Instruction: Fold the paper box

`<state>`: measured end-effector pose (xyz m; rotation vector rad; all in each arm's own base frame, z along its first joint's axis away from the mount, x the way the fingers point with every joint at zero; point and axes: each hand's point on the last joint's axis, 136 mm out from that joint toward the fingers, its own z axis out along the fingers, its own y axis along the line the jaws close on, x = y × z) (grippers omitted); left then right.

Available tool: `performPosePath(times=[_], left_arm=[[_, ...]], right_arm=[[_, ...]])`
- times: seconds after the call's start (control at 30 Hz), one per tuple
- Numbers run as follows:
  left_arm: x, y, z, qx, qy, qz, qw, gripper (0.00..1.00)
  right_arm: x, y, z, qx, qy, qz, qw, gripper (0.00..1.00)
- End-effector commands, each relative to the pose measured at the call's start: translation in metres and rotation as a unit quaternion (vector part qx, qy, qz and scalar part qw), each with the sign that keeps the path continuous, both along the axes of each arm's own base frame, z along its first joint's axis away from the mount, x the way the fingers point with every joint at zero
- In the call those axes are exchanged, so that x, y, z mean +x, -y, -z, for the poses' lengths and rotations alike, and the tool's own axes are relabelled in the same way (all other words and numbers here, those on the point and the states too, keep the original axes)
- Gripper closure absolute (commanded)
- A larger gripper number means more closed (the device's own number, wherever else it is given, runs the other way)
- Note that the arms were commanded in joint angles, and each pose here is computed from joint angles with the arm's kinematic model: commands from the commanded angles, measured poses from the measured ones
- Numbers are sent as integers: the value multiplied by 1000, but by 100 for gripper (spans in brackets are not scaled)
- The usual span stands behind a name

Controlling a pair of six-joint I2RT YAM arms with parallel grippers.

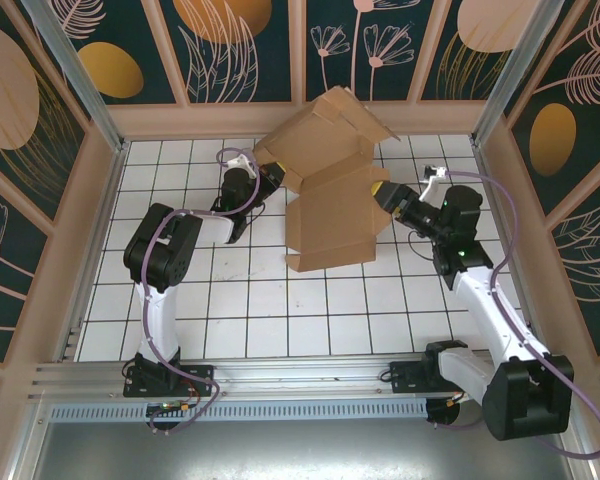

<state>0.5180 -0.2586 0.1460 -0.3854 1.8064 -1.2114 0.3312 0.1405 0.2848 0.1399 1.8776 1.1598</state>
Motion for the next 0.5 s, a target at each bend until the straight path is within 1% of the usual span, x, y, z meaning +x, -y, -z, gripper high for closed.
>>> performPosePath(times=[0.0, 0.1, 0.27, 0.37, 0.47], left_arm=[[-3, 8, -36, 0, 67, 35, 997, 100], [-3, 10, -35, 17, 71, 51, 996, 100], [-5, 16, -35, 42, 79, 77, 993, 100], [-6, 22, -34, 57, 83, 99, 990, 100], [-7, 23, -32, 63, 83, 105, 989, 100]], right_arm=[[2, 22, -18, -91, 36, 54, 994, 34], [0, 34, -44, -116, 79, 85, 986, 34], [-6, 44, -88, -108, 156, 117, 975, 34], [-7, 44, -110, -96, 193, 118, 969, 35], [-9, 37, -126, -80, 221, 98, 967, 35]])
